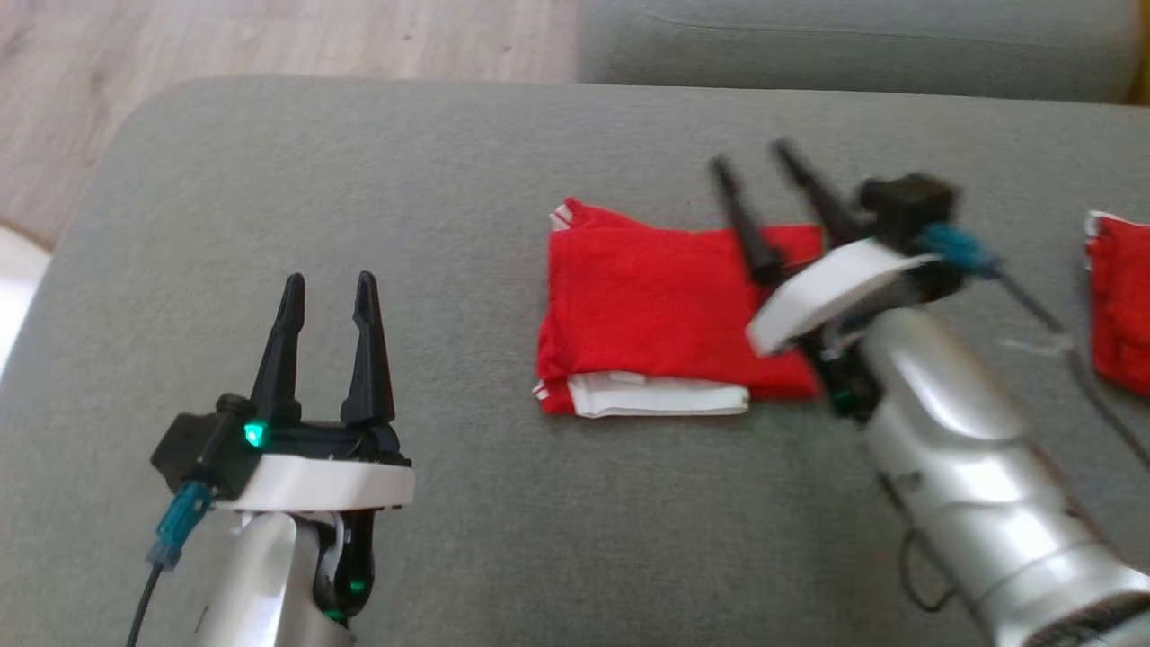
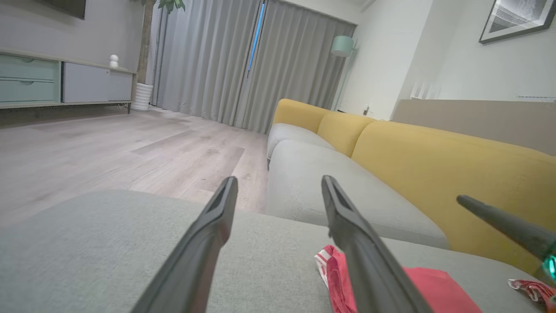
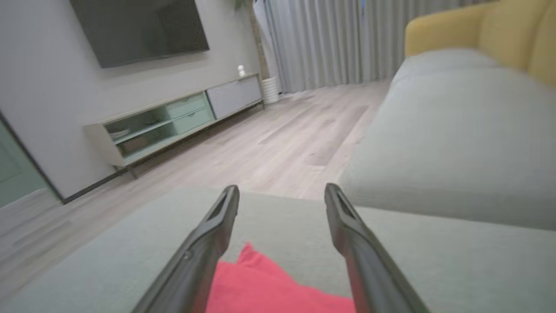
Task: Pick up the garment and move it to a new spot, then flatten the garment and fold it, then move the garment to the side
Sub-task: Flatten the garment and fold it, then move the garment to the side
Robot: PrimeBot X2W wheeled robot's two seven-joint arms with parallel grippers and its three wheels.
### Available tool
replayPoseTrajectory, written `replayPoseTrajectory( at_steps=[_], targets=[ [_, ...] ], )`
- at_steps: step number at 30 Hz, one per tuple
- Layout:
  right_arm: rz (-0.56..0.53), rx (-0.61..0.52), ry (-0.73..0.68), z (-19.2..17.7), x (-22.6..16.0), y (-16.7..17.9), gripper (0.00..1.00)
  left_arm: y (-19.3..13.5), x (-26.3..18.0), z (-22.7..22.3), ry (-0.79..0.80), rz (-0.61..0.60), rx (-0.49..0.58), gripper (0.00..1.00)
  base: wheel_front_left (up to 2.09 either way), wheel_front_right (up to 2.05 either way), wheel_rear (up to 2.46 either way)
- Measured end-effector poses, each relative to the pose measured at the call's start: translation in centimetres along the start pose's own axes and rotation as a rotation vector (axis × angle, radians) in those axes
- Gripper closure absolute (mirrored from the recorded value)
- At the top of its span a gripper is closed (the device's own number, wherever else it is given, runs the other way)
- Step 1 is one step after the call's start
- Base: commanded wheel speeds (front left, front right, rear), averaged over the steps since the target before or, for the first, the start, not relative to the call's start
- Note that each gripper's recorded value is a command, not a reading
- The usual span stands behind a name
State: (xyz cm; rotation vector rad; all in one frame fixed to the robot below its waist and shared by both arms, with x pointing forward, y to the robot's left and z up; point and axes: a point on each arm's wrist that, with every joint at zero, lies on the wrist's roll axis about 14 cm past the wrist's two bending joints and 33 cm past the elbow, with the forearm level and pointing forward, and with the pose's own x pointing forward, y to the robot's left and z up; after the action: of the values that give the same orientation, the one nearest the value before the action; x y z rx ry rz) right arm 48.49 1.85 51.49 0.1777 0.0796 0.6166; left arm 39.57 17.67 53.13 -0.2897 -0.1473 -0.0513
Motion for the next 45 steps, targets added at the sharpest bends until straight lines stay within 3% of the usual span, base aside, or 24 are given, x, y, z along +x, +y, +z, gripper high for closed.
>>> replayPoseTrajectory(
  at_steps=[5, 10, 16, 23, 35, 45],
  targets=[
    [-0.178, -0.092, -0.037, 0.6, -4.3, -6.5, 0.00, -0.9, 0.7, 0.0, -0.006, -0.028, -0.008, 0.00, 0.00, 0.00, 0.00],
    [-0.322, -0.110, -0.029, -1.2, -9.2, -9.7, 0.00, -1.8, 1.0, -0.7, 0.013, -0.057, 0.005, 0.00, 0.00, 0.00, 0.00],
    [-0.420, -0.126, -0.093, -0.5, -12.7, -10.3, 0.00, -2.5, 1.3, -1.5, 0.033, -0.085, 0.023, 0.00, 0.00, 0.00, 0.00],
    [-0.473, -0.105, -0.064, -2.4, -16.3, -9.8, 0.00, -2.5, 0.3, -3.1, 0.080, -0.084, 0.028, 0.00, 0.00, 0.00, 0.00],
    [-0.452, -0.087, -0.054, -3.0, -15.1, -9.6, 0.00, -2.0, 0.2, -3.9, 0.103, -0.073, 0.034, 0.00, 0.00, 0.00, 0.00],
    [-0.365, -0.063, 0.035, -5.3, -9.7, -9.4, 0.00, -1.6, 1.2, -4.6, 0.118, -0.068, 0.042, 0.00, 0.00, 0.00, 0.00]
  ],
)
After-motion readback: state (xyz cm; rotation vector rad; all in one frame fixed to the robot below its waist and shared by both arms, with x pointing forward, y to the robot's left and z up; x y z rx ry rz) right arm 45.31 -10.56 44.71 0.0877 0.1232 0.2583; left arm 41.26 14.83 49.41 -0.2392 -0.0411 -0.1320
